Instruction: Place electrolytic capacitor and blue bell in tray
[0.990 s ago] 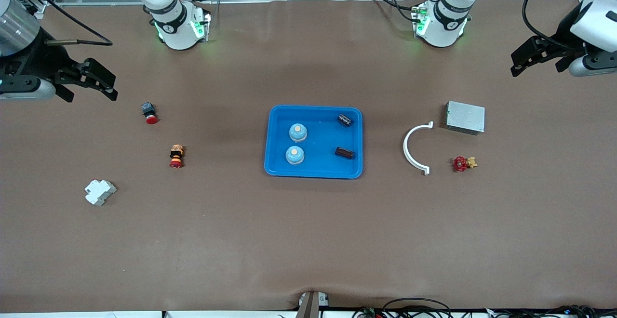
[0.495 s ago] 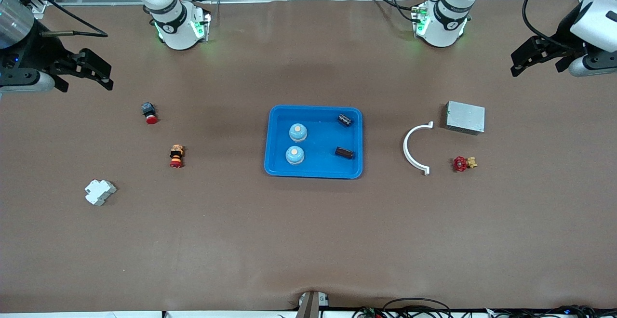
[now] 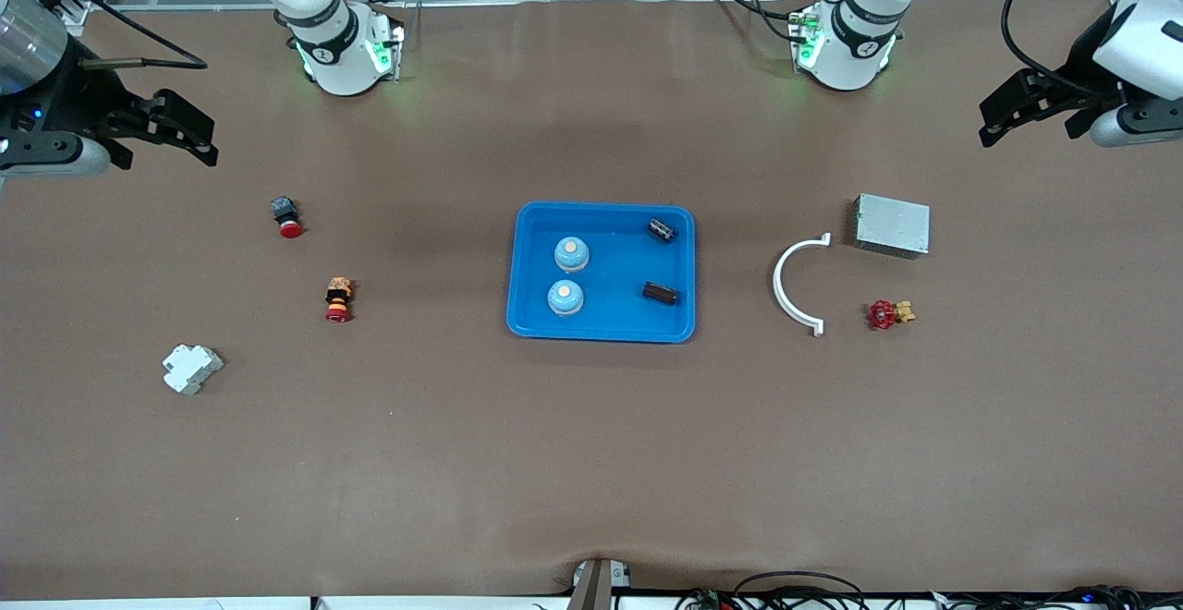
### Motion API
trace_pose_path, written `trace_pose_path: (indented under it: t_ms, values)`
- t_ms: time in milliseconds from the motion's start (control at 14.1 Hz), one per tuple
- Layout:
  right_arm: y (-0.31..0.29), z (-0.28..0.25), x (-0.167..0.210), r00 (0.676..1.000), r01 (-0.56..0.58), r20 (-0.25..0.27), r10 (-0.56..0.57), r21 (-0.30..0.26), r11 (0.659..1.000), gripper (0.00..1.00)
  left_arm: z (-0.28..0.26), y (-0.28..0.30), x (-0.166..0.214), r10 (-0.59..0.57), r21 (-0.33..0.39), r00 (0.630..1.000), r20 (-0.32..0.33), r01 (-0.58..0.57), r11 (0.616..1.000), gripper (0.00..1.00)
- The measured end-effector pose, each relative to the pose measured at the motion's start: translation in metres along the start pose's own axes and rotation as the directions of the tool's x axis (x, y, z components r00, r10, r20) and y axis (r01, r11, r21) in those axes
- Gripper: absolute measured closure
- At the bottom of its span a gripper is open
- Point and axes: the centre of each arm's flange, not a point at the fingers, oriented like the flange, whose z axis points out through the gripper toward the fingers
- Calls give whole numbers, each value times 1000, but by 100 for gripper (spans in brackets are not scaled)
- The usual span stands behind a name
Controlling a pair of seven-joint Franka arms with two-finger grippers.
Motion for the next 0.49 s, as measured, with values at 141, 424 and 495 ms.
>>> trace_pose_path:
  t_ms: [141,424,495]
  values:
    - [2,1,1,1000,-3,2,3,0,1000,0,0,0,0,0,0,1000,0,0,1000,0]
    - [3,3,3,1000,-6,1,6,1,1000,0,0,1,0,1,0,1000,0,-1,1000,0]
    - [3,4,4,1000,-6,-1,6,1,1000,0,0,1,0,1,0,1000,0,-1,1000,0]
